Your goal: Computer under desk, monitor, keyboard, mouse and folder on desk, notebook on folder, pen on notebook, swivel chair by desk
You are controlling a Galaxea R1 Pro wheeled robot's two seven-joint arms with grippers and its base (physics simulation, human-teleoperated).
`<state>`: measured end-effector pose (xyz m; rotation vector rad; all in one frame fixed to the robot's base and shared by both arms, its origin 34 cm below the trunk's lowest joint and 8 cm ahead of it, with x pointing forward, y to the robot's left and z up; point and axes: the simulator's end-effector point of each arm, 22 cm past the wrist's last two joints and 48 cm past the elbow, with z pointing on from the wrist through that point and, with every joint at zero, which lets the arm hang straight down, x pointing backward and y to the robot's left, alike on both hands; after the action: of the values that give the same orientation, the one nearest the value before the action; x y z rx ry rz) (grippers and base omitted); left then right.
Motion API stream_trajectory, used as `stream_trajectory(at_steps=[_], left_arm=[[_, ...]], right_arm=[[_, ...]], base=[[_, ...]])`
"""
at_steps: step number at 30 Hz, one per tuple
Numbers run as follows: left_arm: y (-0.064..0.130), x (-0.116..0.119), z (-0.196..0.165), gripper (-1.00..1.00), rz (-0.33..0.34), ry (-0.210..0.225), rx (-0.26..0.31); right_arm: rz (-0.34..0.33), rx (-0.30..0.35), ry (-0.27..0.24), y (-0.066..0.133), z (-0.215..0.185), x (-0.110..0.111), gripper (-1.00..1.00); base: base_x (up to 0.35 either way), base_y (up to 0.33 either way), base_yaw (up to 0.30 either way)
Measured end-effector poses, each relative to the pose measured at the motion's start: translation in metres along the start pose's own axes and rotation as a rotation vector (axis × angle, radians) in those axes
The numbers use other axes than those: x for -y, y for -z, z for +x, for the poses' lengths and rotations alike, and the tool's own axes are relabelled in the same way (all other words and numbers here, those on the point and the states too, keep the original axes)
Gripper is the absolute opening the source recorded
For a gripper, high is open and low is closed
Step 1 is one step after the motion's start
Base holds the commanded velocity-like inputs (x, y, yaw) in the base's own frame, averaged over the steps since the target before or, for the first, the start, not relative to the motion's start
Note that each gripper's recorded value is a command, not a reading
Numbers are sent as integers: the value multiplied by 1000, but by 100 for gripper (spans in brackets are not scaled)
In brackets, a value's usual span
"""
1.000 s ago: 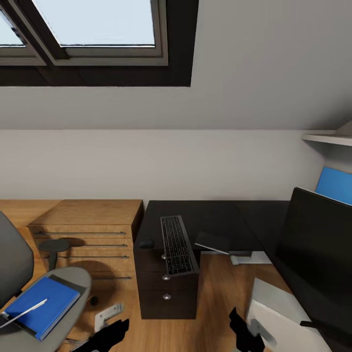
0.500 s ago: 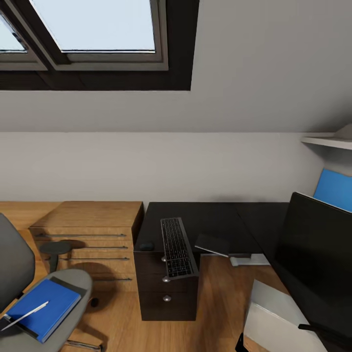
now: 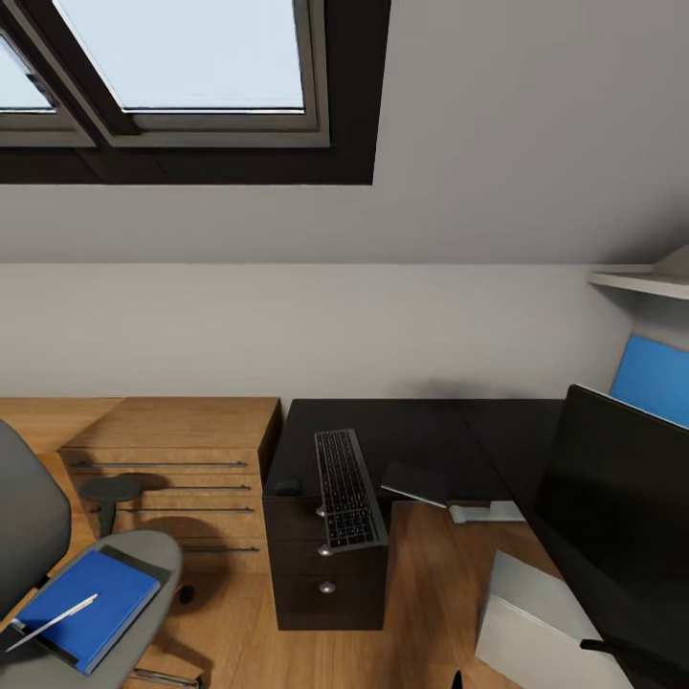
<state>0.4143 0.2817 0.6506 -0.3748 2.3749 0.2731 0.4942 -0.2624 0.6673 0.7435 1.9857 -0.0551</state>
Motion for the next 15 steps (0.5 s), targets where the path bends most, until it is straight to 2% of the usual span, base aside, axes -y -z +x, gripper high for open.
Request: stream_trajectory(at_steps=[5,15], left_arm=[[5,0,-3,100,1,1,-2],[15,-4,-10,100,-3,4,-3]], right_arm=[[-2,-14,1,4,-2,-2,100],[2,-18,1,12,-10,-4,100]], base=[[-195,0,0],[-325,0,0]])
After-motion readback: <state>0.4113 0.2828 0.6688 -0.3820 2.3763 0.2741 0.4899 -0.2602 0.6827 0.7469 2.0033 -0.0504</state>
